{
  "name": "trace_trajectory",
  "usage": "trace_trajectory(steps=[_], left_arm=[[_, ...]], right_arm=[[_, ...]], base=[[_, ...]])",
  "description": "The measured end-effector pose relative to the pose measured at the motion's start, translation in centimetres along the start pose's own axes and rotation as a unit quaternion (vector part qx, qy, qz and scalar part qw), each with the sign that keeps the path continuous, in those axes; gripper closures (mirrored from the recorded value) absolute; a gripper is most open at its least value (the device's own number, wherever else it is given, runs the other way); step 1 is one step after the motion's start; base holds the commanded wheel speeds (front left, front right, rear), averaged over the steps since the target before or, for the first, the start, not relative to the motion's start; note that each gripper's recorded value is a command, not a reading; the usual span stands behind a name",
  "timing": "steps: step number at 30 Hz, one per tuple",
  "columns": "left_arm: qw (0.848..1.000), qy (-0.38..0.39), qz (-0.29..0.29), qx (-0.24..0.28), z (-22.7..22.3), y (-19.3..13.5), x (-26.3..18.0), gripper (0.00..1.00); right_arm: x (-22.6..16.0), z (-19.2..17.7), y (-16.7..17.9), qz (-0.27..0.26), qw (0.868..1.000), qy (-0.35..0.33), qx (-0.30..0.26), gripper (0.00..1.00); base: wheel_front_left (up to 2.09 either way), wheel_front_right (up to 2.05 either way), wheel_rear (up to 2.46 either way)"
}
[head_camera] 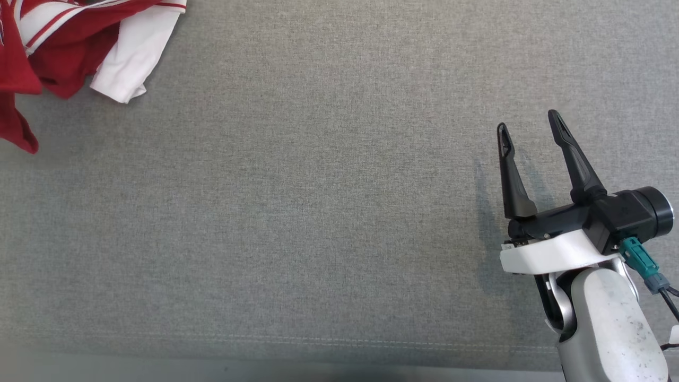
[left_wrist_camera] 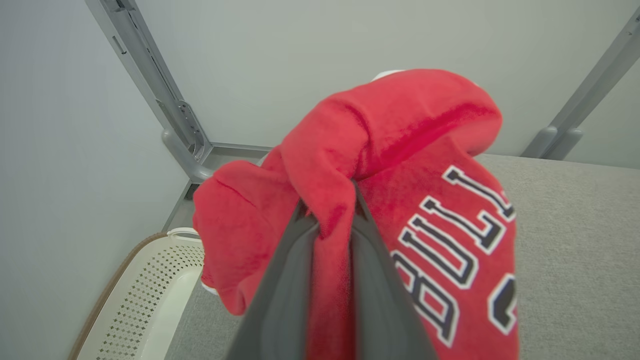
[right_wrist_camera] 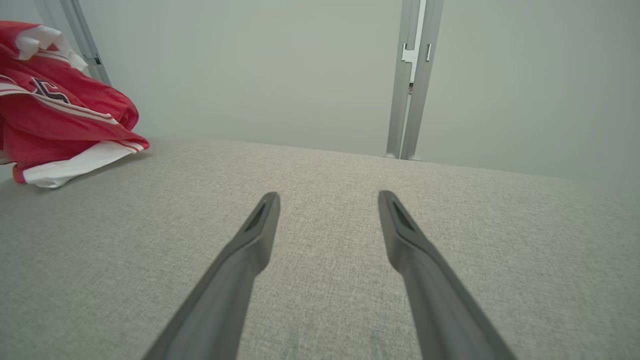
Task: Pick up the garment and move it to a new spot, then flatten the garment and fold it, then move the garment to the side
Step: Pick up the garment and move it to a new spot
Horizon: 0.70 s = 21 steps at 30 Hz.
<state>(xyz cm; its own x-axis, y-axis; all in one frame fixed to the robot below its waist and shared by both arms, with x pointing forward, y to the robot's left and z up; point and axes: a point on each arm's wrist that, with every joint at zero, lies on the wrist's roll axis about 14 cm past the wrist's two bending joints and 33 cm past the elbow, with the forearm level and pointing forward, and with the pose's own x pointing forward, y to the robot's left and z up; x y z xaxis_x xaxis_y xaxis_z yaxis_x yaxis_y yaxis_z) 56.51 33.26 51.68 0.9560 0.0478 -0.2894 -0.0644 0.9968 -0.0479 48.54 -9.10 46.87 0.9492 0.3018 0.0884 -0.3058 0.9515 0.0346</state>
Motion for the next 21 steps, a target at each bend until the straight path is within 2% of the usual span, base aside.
trace_trajectory(steps=[14, 21], left_arm=[[0.996, -0.088, -0.015, 0.017, 6.7, -1.0, -3.0, 1.00], [0.991, -0.128, -0.037, 0.024, 9.3, -2.9, -4.0, 1.00]], right_arm=[[-0.9, 2.8, 0.5, 0.002, 1.000, -0.024, 0.000, 0.00], [-1.4, 3.9, 0.2, -0.004, 0.999, -0.034, -0.002, 0.00]], base=[[0.00, 0.00, 0.00], [0.00, 0.00, 0.00]])
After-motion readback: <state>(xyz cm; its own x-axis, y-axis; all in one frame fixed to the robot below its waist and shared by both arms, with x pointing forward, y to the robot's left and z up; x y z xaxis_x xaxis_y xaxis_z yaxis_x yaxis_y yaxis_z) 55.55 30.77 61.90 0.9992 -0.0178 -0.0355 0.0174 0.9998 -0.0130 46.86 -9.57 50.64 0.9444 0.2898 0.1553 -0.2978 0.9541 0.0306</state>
